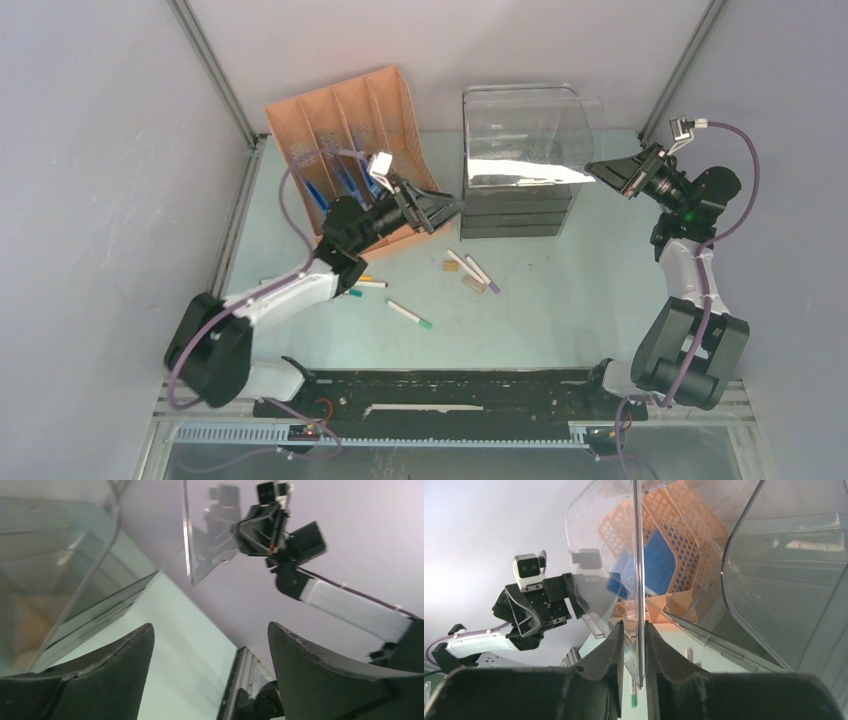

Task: Organize the desk
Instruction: Open the drawer in the storage box, then pick up the stationery from the center of the board.

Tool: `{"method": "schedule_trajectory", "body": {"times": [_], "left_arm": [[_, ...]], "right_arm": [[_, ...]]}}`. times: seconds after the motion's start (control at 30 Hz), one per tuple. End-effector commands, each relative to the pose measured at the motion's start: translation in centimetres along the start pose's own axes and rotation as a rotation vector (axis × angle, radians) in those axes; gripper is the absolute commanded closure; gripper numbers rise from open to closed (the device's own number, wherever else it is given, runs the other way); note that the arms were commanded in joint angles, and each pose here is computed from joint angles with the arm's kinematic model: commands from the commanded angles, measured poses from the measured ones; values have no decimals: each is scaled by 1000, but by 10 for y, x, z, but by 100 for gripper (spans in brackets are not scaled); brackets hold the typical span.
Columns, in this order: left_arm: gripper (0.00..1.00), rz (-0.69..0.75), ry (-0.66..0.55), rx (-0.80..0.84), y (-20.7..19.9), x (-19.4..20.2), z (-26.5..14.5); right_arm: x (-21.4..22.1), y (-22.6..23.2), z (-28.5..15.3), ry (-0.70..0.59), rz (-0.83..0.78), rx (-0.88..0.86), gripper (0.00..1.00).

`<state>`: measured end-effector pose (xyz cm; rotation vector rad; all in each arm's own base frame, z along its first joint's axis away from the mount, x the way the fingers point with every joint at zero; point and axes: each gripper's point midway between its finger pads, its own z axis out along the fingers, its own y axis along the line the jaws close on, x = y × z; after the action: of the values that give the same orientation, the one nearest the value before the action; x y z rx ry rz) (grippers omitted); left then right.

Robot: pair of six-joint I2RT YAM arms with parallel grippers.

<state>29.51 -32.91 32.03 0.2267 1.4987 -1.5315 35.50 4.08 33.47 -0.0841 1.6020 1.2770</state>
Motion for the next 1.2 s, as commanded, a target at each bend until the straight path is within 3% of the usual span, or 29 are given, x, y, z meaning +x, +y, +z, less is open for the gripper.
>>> {"method": "schedule_trajectory", "body": {"times": [0.0, 0.2, 0.4, 0.63, 0.8, 1.0, 1.17], "left_arm": [[10, 202, -43, -260, 33, -6, -43], [0, 313, -51, -518, 68, 4, -105], [0, 317, -79, -569, 85, 23, -136], [0, 328, 115, -488, 93, 59, -122], [0, 324, 266, -547, 121, 83, -112], [0, 490, 505, -637, 152, 120, -96], [5, 523, 583, -683, 182, 130, -80]], "right_arm": [[-4, 8, 0, -4, -37, -16, 78], [-1, 8, 1, 6, -19, -22, 79], [2, 9, 1, 11, -14, -26, 79], [5, 7, 1, 14, -11, -26, 79], [5, 4, 1, 15, -8, -19, 79], [7, 1, 1, 19, -3, -18, 79], [7, -1, 1, 20, 2, -16, 79]]}}
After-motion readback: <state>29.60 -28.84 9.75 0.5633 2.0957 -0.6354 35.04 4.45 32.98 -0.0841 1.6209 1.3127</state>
